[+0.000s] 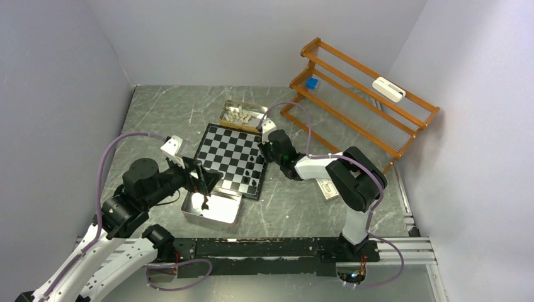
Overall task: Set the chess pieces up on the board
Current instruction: Place the chess piece on the chessboard.
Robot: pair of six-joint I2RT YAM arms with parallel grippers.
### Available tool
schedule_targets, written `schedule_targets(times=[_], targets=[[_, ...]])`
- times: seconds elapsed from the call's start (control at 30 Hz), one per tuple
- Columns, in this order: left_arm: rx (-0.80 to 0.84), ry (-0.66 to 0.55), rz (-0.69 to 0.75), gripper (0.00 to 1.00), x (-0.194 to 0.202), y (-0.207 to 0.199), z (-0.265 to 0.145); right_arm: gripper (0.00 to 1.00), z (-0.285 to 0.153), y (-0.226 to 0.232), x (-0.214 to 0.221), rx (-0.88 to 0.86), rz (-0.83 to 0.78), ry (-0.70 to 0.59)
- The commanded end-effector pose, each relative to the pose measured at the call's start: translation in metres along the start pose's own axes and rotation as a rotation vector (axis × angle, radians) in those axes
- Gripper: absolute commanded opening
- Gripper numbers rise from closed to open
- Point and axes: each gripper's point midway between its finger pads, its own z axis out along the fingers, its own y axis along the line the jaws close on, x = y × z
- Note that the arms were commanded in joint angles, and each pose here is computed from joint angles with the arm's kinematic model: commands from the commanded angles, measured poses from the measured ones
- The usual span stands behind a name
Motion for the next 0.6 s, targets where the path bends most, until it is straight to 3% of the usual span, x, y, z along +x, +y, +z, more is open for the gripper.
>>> schedule_targets(times=[0.0, 0.57], targets=[[0.008, -0.021, 0.020, 1.00, -0.0038, -0.0007, 0.0021, 0.10, 0.0036, -0.0061, -0.0054, 0.024, 0.008, -0.008], [0.015, -0.019, 0.018, 1.00, -0.0029, -0.0018, 0.0024, 0.09, -0.0008, -0.0029, -0.0003, 0.018, 0.054, 0.016]])
